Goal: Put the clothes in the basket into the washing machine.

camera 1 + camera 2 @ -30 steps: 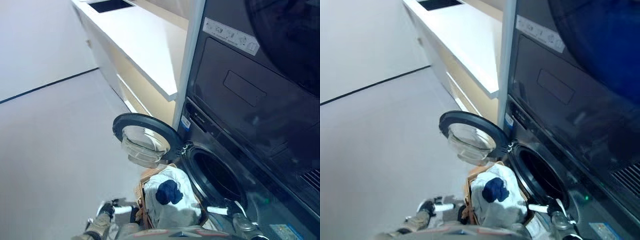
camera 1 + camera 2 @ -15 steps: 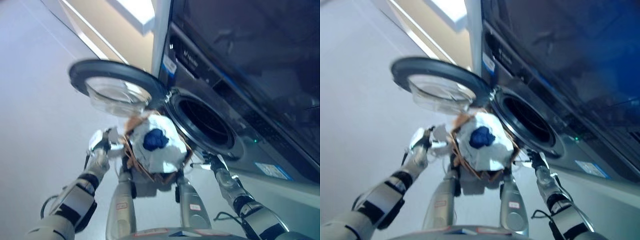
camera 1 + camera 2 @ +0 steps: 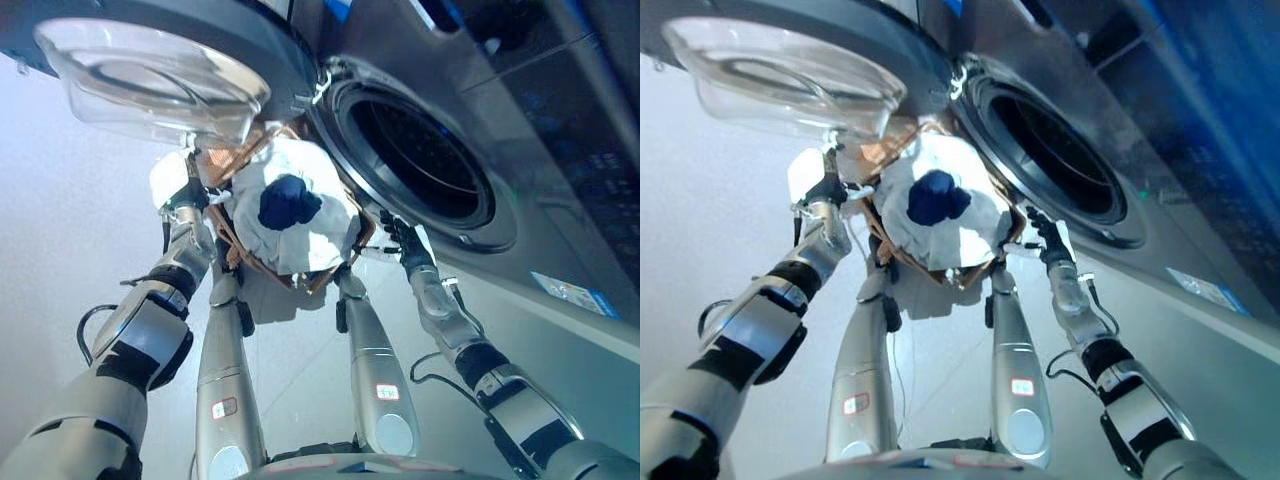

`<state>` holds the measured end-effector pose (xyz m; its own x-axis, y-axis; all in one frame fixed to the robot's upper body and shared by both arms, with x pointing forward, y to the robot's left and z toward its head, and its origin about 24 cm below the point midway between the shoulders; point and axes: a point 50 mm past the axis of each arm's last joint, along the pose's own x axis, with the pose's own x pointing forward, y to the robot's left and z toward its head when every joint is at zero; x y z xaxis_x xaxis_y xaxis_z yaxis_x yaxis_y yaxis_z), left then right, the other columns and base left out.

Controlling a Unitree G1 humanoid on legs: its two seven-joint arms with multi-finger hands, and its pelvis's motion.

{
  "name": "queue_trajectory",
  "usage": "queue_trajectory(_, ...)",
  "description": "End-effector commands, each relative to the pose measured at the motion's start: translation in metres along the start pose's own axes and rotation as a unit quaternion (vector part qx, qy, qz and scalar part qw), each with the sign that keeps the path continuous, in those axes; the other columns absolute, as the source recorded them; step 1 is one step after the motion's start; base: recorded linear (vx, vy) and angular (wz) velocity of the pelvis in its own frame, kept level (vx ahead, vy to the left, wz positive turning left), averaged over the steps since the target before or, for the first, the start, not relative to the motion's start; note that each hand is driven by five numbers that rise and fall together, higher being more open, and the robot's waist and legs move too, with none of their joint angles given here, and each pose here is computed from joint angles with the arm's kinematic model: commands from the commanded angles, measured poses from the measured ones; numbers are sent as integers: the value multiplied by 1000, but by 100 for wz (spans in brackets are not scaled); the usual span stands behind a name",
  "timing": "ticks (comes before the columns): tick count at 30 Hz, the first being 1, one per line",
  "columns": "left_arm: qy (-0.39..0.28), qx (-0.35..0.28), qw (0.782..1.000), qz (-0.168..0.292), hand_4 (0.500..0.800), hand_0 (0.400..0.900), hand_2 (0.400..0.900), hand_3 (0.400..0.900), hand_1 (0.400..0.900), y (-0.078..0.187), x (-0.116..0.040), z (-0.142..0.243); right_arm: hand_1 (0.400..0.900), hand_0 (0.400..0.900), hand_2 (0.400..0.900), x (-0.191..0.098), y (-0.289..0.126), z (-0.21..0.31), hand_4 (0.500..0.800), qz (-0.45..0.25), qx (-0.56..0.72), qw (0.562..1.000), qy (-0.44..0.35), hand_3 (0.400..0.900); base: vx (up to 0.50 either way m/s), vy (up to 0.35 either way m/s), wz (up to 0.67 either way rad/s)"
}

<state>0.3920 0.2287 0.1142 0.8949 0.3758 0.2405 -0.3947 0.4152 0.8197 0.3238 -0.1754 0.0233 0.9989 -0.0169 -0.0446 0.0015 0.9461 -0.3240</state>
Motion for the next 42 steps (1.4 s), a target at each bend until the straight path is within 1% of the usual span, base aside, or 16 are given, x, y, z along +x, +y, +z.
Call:
queue_trajectory(1, -21, 9, 997, 68, 800, 900, 900, 900, 900, 24, 14, 13, 900, 900, 900, -18, -25, -5, 800, -44, 10, 999, -25, 900, -70, -3, -14)
queue_trajectory(7, -49, -18, 996, 76, 800, 900, 900, 900, 900, 26, 18, 40, 900, 900, 900, -23, -27, -6, 800, -57, 14, 998, -32, 900, -41, -16, -7)
queue_trajectory(14, -59, -12, 996, 69, 800, 900, 900, 900, 900, 21, 15, 48, 900, 900, 900, -22, -27, 2, 800, -68, 23, 996, -54, 900, -29, -53, -6)
queue_trajectory(19, -60, -25, 996, 65, 800, 900, 900, 900, 900, 21, 16, 53, 900, 900, 900, -23, -25, 2, 800, -68, 24, 996, -55, 900, -23, -60, -5)
queue_trajectory(25, -73, -46, 996, 31, 800, 900, 900, 900, 900, 0, 4, 69, 900, 900, 900, -21, -18, -7, 800, -64, 12, 997, -32, 900, -11, -54, -1)
queue_trajectory(29, -83, -54, 995, -1, 800, 900, 900, 900, 900, -19, -9, 78, 900, 900, 900, -21, -17, -15, 800, -67, 9, 998, -12, 900, -1, -42, 6)
queue_trajectory(33, -98, -45, 994, -21, 800, 900, 900, 900, 900, -33, -20, 81, 900, 900, 900, -19, -14, -19, 800, -66, 6, 998, -1, 900, 7, -24, 1)
queue_trajectory(39, -99, -52, 994, -20, 800, 900, 900, 900, 900, -30, -18, 88, 900, 900, 900, -15, -10, -13, 800, -65, 6, 998, -9, 900, -17, -48, 3)
queue_trajectory(42, -105, -53, 993, -30, 800, 900, 900, 900, 900, -35, -22, 91, 900, 900, 900, -12, -8, -13, 800, -69, 4, 998, -4, 900, -12, -46, 3)
